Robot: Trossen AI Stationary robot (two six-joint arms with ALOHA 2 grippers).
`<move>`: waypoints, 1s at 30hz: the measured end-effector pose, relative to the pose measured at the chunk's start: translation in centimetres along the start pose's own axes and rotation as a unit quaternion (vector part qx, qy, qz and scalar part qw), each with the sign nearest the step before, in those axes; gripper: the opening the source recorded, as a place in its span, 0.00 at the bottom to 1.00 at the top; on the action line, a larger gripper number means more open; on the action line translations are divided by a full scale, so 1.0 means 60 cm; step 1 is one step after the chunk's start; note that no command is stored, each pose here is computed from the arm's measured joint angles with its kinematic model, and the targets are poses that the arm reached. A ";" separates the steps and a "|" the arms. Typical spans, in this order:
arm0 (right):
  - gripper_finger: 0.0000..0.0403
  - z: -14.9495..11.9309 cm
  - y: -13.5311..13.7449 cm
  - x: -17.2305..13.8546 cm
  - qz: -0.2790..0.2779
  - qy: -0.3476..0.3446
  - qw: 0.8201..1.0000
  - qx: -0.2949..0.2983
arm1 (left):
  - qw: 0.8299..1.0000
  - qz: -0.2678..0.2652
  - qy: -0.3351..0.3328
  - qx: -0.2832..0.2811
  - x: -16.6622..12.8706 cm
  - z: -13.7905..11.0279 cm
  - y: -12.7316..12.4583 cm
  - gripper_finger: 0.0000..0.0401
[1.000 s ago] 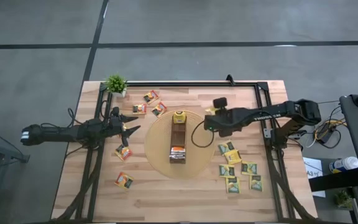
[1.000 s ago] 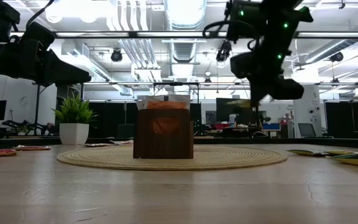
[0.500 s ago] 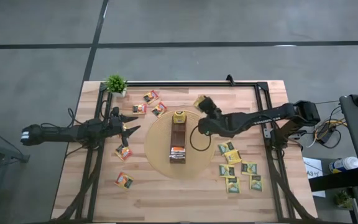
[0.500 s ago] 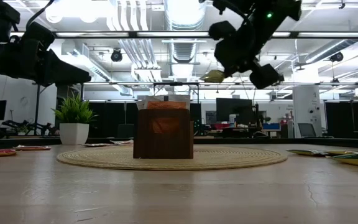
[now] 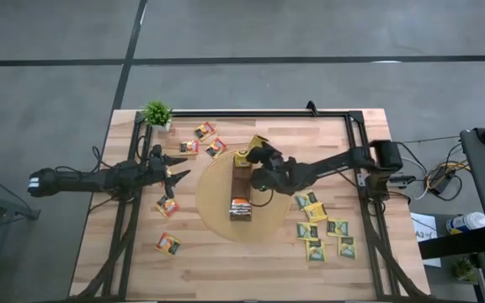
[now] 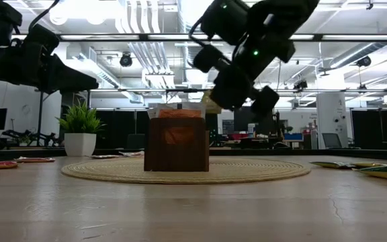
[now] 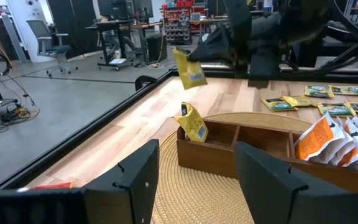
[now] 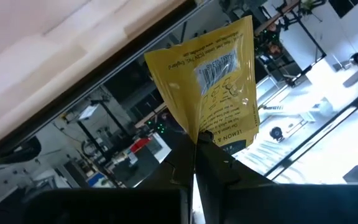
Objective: Pick & Place Tea
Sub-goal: Put the yellow tea bag into the top section of the wooden organizer
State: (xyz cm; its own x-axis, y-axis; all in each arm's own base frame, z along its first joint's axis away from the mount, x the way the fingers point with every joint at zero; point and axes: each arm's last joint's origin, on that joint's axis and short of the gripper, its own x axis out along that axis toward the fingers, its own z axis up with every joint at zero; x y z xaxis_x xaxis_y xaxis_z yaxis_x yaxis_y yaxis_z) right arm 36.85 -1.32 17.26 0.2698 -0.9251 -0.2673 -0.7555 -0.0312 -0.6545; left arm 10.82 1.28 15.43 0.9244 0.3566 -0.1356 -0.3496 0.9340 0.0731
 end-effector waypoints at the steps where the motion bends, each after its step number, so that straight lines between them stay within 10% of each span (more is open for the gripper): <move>1: 0.02 0.005 -0.001 0.001 0.000 0.000 1.000 -0.002 | 1.000 0.000 0.000 0.000 0.000 0.000 0.000 0.50; 30: 0.02 0.098 -0.008 -0.007 -0.021 -0.095 0.992 -0.074 | 1.000 0.000 0.003 0.001 0.001 -0.001 0.000 0.50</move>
State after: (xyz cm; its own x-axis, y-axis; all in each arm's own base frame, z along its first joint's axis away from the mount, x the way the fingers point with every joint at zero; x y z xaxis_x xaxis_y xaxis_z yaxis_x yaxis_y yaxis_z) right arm 40.63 1.28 13.55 0.3996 -0.8343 -0.3799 -0.8172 -0.1364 -0.5600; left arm 10.85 1.28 15.36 0.9235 0.3563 -0.1420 -0.3488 0.9341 0.0756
